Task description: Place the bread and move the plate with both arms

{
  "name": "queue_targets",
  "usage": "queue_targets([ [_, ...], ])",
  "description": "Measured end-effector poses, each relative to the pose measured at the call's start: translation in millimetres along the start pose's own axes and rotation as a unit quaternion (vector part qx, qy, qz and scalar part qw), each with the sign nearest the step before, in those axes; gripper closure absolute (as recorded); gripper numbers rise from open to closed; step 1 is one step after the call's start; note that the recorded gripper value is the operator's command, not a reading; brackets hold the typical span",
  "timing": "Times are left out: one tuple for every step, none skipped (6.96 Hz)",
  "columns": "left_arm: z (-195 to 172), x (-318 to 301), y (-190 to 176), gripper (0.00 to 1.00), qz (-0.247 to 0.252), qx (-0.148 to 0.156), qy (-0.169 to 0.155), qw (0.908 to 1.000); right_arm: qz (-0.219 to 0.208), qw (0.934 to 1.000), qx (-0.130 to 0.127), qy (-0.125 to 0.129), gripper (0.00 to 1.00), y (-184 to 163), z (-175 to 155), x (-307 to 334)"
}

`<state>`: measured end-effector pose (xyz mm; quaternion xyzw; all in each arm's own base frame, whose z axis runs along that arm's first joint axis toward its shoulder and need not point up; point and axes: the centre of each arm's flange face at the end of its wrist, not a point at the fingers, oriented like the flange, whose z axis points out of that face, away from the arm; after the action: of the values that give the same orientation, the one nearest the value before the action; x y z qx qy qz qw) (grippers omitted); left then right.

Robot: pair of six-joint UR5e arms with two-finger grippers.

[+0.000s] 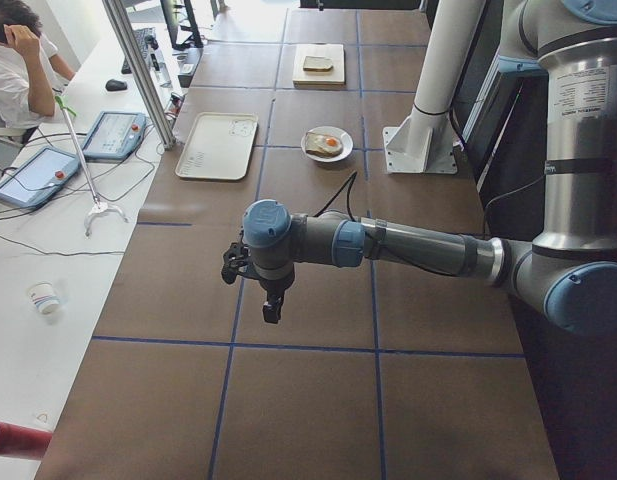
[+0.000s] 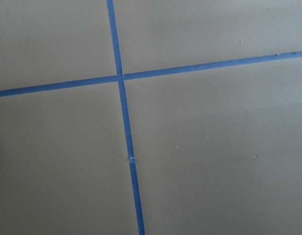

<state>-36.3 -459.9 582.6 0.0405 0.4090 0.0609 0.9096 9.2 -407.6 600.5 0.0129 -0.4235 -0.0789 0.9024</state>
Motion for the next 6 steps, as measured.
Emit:
queue_targets([
  [-0.2, 1.3, -0.7, 0.0, 0.002, 0.003, 0.0, 1.0, -0.003, 1.0, -0.003, -0.004, 0.02, -1.4, 9.5, -7.1],
  [-0.1, 1.5, -0.6, 0.0, 0.002, 0.003, 0.001, 1.0, -0.001, 1.0, 0.0, -0.006, 0.02, -2.0, 18.0, -13.0],
  [-0.1, 1.8, -0.6, 0.0, 0.003, 0.004, 0.001, 1.0, 0.005, 0.9999, 0.007, -0.007, 0.02, -1.9, 28.4, -18.3],
  [-0.2, 2.0, -0.7, 0.0, 0.003, 0.004, 0.001, 1.0, 0.01, 0.9998, 0.015, -0.005, 0.02, -2.3, 42.1, -26.9],
  [-0.2, 2.1, -0.8, 0.0, 0.003, 0.004, 0.001, 1.0, 0.019, 0.9996, 0.023, -0.002, 0.03, -3.1, 58.0, -37.3],
  [-0.2, 2.2, -0.9, 0.0, 0.003, 0.004, 0.001, 1.0, 0.032, 0.9989, 0.034, -0.007, 0.03, -2.0, 74.4, -42.3],
])
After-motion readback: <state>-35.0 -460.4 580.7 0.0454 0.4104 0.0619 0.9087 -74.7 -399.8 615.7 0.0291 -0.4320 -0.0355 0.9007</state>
